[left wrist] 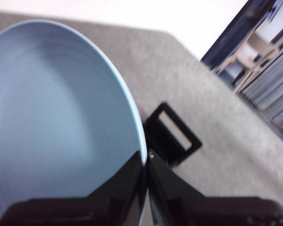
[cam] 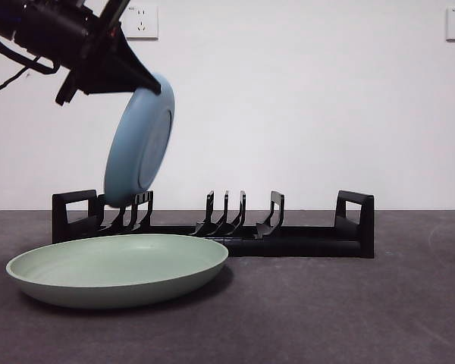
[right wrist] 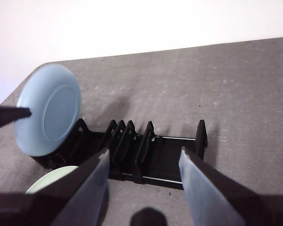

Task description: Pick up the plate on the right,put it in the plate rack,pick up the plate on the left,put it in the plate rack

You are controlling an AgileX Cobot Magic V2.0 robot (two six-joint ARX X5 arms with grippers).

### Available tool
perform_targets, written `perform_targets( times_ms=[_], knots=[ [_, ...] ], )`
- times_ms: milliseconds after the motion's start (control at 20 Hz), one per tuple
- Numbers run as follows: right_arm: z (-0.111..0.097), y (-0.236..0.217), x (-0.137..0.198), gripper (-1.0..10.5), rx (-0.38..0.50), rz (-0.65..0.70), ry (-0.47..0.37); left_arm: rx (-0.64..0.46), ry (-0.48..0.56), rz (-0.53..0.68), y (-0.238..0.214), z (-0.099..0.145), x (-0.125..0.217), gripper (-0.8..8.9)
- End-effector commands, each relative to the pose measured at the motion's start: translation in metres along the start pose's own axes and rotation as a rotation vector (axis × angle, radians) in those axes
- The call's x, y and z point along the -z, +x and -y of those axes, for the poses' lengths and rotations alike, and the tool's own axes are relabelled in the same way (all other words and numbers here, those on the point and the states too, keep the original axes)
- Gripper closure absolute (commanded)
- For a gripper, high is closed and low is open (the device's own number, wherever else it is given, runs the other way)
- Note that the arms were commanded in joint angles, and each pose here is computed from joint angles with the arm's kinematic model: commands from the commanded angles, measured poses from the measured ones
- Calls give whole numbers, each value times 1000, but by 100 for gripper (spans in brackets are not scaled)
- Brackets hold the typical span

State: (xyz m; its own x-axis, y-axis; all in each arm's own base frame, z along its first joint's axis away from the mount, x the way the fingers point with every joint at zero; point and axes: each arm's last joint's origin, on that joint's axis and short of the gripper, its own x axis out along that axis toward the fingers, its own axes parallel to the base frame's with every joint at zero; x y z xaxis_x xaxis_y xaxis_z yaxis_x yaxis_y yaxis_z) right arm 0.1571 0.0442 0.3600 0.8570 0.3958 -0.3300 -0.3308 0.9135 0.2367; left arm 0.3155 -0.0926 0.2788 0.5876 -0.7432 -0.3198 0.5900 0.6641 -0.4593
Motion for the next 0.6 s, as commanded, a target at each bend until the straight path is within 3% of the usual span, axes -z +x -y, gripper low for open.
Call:
perform_targets(
  times_ms=[50, 450, 600],
  knots=[
    [0, 0, -1, 695, 2, 6, -9, -5, 55, -26, 0, -1, 3, 822],
    [0, 2, -1, 695, 3, 1, -6, -84, 80, -96, 0, -5, 12, 808],
    [0, 3, 0, 695, 2, -4, -4, -100, 96, -114, 0, -5, 14, 706]
  ],
)
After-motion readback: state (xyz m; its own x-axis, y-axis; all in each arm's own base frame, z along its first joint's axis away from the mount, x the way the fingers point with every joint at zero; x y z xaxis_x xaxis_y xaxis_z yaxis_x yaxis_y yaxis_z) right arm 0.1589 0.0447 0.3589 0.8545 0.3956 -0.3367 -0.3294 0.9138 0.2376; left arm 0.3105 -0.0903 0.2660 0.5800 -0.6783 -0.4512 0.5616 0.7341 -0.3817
